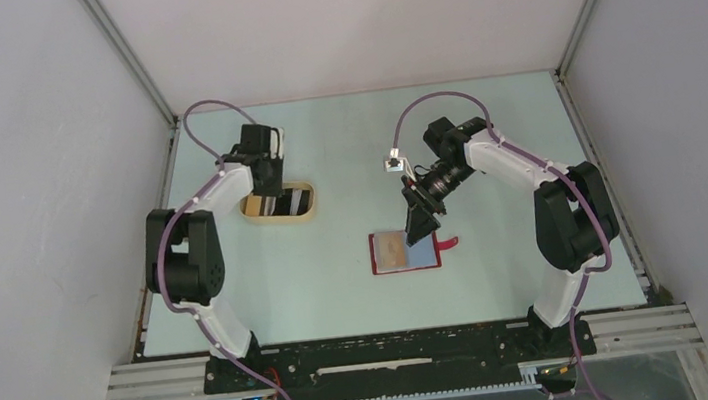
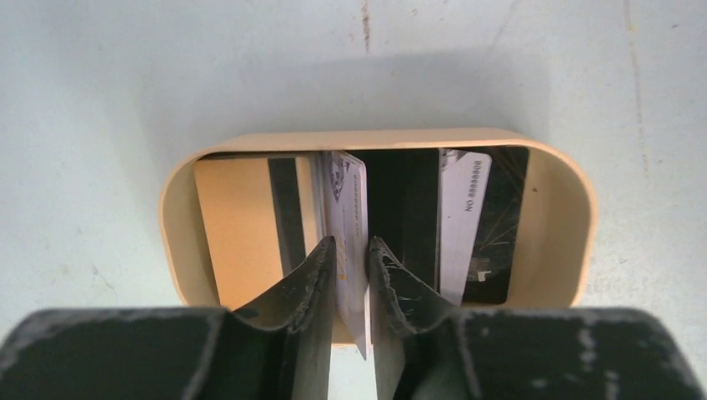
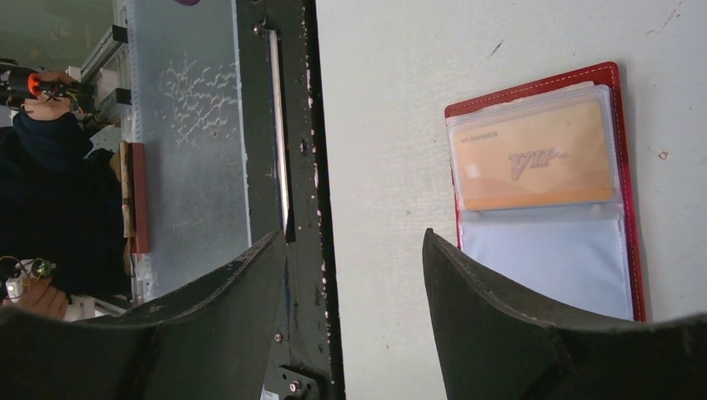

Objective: Put the credit cards into the card holder
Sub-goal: Pick up the credit card from the storage box.

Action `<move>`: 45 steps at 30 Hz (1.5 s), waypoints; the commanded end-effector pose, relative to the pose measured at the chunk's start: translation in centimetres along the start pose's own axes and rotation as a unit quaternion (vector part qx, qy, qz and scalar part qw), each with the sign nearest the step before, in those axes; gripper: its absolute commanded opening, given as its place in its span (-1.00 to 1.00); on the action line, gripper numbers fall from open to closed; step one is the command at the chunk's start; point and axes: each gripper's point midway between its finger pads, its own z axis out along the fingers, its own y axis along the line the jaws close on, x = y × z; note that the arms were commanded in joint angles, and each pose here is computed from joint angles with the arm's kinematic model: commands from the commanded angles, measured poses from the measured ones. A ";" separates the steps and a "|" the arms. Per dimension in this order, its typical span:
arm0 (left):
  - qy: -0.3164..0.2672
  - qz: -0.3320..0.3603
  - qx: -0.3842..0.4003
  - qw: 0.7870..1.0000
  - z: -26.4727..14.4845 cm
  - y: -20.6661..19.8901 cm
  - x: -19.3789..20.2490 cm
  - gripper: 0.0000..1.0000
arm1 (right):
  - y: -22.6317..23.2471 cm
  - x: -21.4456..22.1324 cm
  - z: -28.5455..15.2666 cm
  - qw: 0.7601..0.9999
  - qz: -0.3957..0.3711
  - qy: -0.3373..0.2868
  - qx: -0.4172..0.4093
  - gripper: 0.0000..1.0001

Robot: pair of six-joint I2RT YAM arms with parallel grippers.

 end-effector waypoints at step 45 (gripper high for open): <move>-0.044 -0.131 0.117 0.983 -0.8 1.5 0.1 -0.71 | 0.5 -1.2 -0.7 1.000 -0.025 -0.016 -0.005 0.40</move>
